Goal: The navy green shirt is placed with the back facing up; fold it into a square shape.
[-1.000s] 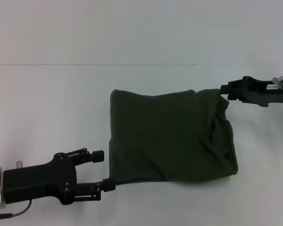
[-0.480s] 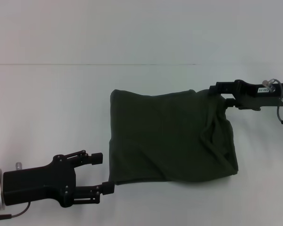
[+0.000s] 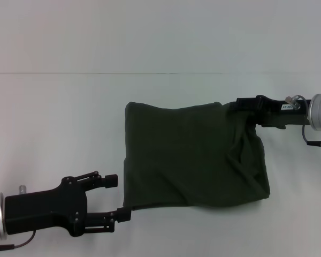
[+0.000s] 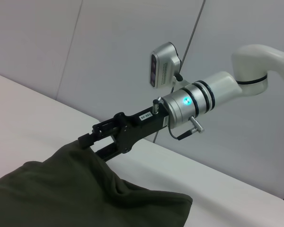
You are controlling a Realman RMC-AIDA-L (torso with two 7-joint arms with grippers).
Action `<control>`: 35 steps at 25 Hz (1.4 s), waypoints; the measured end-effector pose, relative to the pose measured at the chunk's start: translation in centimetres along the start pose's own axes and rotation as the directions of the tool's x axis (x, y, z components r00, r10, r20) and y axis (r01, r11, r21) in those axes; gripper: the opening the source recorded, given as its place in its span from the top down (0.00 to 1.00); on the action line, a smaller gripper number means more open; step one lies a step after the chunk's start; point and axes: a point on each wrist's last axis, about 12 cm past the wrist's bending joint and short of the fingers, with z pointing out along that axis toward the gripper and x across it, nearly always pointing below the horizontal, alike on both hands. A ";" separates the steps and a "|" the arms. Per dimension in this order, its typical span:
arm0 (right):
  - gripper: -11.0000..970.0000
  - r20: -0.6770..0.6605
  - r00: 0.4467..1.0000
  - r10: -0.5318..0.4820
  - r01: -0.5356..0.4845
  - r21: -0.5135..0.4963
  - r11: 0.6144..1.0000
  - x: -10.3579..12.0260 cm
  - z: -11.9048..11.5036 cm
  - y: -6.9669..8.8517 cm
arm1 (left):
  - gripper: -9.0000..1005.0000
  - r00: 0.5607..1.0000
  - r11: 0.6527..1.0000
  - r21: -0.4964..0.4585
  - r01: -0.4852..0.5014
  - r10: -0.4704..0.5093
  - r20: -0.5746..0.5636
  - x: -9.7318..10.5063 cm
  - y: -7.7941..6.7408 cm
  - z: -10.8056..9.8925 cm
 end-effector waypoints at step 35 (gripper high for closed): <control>0.98 0.119 0.993 -0.007 0.008 -0.007 1.000 -1.5 0.3 0.7 | 0.12 1.000 1.000 -0.006 0.006 -0.006 0.000 0.2 0.0 0.2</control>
